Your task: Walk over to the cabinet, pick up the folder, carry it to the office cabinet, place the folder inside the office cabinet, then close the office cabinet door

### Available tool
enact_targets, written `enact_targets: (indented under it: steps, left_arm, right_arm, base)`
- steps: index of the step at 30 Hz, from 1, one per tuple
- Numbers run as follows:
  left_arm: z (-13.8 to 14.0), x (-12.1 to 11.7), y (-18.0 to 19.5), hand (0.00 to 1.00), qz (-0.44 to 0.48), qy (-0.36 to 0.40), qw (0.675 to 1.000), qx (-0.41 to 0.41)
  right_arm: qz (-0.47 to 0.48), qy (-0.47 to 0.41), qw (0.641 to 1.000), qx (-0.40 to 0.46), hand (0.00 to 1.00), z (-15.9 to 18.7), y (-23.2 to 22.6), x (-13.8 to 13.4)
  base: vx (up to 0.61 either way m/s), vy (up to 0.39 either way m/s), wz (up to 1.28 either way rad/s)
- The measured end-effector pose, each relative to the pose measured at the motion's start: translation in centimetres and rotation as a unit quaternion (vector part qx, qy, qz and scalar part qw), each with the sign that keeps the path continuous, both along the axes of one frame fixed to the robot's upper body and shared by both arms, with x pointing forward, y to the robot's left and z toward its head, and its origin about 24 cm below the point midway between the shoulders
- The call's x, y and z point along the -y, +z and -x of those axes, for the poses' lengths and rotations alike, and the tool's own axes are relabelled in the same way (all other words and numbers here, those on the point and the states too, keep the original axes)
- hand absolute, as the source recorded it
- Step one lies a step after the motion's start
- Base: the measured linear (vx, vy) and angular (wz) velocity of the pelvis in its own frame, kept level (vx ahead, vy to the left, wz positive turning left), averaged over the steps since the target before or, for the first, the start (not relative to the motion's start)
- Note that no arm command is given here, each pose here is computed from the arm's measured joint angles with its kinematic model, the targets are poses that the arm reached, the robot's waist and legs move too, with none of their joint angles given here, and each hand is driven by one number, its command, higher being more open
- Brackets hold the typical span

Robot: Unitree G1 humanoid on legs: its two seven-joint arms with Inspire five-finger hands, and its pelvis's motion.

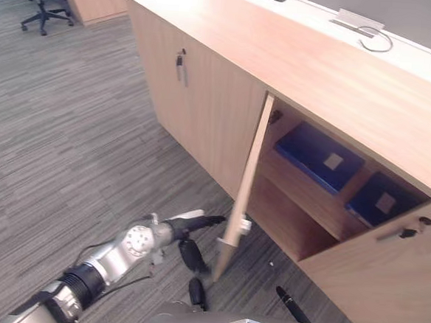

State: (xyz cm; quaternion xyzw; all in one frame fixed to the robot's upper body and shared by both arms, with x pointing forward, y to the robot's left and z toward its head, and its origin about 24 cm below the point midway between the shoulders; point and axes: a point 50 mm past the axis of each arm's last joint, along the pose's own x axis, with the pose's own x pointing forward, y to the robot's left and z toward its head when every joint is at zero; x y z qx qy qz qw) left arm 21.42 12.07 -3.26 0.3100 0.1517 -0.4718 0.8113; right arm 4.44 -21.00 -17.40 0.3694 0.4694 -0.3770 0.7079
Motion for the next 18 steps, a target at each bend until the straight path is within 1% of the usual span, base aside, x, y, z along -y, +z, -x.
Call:
enact_targets:
  steps: [1,2,3,5,7,10,12,14,15,16,17,18]
  left_arm:
    - [0.2,0.8,-0.1,1.0,0.014,0.001,1.0,-0.004]
    - [0.9,2.2,-0.4,1.0,0.05,0.007,0.999,-0.018]
    - [1.3,2.8,-0.5,1.0,0.063,0.011,0.998,-0.025]
    - [2.6,4.2,-1.1,1.0,0.13,0.055,0.987,-0.072]
    - [3.3,4.6,-1.6,1.0,0.162,0.083,0.978,-0.103]
    - [4.1,4.7,-2.6,1.0,0.193,0.127,0.96,-0.16]
    - [4.7,4.0,-4.1,1.0,0.193,0.165,0.946,-0.202]
    - [5.3,2.5,-6.1,1.0,0.188,0.234,0.921,-0.248]
    - [6.0,1.0,-8.0,1.0,0.19,0.323,0.881,-0.289]
    - [6.3,0.2,-8.8,1.0,0.188,0.364,0.861,-0.301]
    - [6.9,-1.0,-9.8,1.0,0.185,0.421,0.831,-0.313]
    - [8.0,-2.9,-10.9,1.0,0.174,0.488,0.79,-0.327]
  right_arm:
    - [-0.002,-0.013,1.0,0.001,1.0,0.1,0.0,0.0]
    - [-0.009,-0.05,0.999,0.004,1.0,0.3,-0.1,-0.1]
    - [-0.011,-0.063,0.998,0.003,1.0,0.4,-0.1,-0.1]
    - [-0.02,-0.108,0.994,-0.003,1.0,1.1,-0.2,-0.4]
    - [-0.025,-0.128,0.991,-0.007,1.0,1.4,-0.3,-0.6]
    - [-0.033,-0.13,0.991,-0.014,1.0,1.6,-0.3,-0.9]
    - [-0.034,-0.128,0.991,-0.014,1.0,1.6,-0.3,-0.9]
    - [-0.033,-0.125,0.992,-0.007,1.0,1.0,-0.3,-0.7]
    - [-0.029,-0.112,0.993,-0.001,1.0,0.4,-0.2,-0.6]
    - [-0.027,-0.105,0.994,0.002,1.0,0.2,-0.1,-0.6]
    - [-0.027,-0.099,0.995,0.003,1.0,0.0,-0.1,-0.7]
    - [-0.031,-0.097,0.995,0.003,1.0,0.0,-0.2,-1.1]
  base:
    - [0.0,-0.029,-0.1]
    - [0.02,-0.023,-0.05]
    - [0.04,-0.032,-0.05]
    - [0.07,-0.045,-0.03]
    - [0.05,-0.028,-0.02]
    - [0.03,-0.01,-0.13]
    - [0.01,0.002,-0.39]
    - [0.0,0.011,-0.54]
    - [-0.02,0.014,-0.7]
    - [-0.03,0.006,-0.82]
    - [-0.03,-0.033,-0.65]
    - [-0.02,-0.053,-0.62]
